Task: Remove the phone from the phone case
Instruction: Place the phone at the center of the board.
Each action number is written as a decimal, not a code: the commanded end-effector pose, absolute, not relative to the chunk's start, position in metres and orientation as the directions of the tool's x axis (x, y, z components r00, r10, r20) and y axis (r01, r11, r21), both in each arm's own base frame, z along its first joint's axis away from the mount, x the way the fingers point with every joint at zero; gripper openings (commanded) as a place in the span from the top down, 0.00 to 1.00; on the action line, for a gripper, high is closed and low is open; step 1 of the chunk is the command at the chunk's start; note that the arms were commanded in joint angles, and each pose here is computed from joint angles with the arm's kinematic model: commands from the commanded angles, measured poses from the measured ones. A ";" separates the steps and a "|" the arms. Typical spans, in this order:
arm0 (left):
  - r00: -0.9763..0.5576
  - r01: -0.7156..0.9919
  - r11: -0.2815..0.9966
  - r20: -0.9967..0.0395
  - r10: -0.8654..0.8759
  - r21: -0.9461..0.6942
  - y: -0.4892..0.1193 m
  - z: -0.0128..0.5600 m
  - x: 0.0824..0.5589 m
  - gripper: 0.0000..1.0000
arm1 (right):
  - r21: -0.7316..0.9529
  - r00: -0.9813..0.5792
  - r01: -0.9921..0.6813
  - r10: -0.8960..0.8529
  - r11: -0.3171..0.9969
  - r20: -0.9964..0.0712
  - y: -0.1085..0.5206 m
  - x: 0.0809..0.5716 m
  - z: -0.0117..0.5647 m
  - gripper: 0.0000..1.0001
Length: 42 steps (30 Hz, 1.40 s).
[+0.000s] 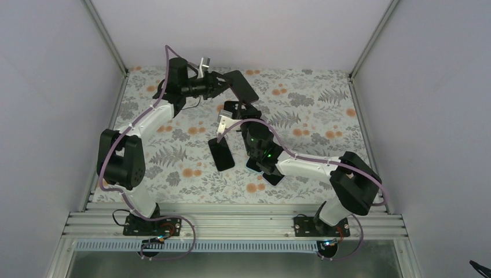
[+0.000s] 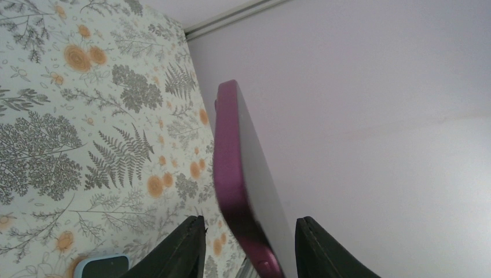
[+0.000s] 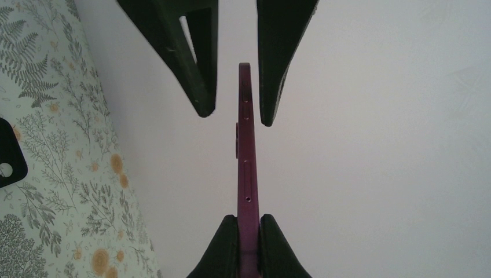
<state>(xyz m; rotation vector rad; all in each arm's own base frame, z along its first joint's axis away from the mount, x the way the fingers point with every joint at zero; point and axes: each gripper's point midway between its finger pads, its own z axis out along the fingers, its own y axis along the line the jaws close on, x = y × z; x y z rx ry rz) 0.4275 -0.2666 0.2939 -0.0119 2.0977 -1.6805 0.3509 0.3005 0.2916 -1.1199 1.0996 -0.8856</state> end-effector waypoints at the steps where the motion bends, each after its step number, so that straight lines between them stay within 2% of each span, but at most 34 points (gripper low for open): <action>1: -0.901 0.277 0.238 -0.338 -0.271 -0.931 -0.270 0.296 0.426 0.66 | -0.953 0.269 0.112 -0.932 0.280 -0.242 0.301 0.343 0.317 0.96; 9: -0.908 0.263 0.227 -0.320 -0.271 -0.938 -0.270 0.294 0.423 0.86 | -0.959 0.274 0.134 -0.939 0.251 -0.207 0.303 0.338 0.310 0.90; 12: -0.908 0.261 0.226 -0.318 -0.272 -0.939 -0.269 0.294 0.423 0.95 | -0.957 0.277 0.144 -0.938 0.254 -0.207 0.302 0.336 0.311 0.82; 19: -0.893 0.296 0.234 -0.355 -0.276 -0.926 -0.263 0.299 0.426 0.98 | -0.952 0.303 0.081 -0.917 0.296 -0.259 0.303 0.331 0.307 0.32; 24: -0.873 0.331 0.268 -0.401 -0.277 -0.905 -0.253 0.297 0.430 0.98 | -0.936 0.304 -0.128 -0.886 0.327 -0.351 0.310 0.328 0.287 0.11; 26: -0.861 0.353 0.282 -0.428 -0.274 -0.892 -0.250 0.297 0.431 0.98 | -0.890 0.278 -0.257 -0.853 0.376 -0.441 0.315 0.326 0.280 0.06; 30: -0.833 0.408 0.305 -0.488 -0.263 -0.861 -0.245 0.300 0.431 0.98 | -0.760 0.219 -0.494 -0.785 0.423 -0.579 0.327 0.315 0.273 0.00; 32: -0.806 0.474 0.296 -0.544 -0.233 -0.829 -0.246 0.307 0.427 0.98 | -0.688 0.194 -0.588 -0.751 0.427 -0.631 0.331 0.308 0.274 0.01; 38: -0.739 0.594 0.284 -0.650 -0.176 -0.752 -0.247 0.317 0.413 0.98 | -0.436 0.105 -0.803 -0.624 0.406 -0.775 0.331 0.295 0.289 0.01; 42: -0.681 0.676 0.267 -0.721 -0.129 -0.687 -0.248 0.321 0.400 0.98 | -0.235 -0.010 -0.872 -0.497 0.428 -0.868 0.326 0.292 0.306 0.01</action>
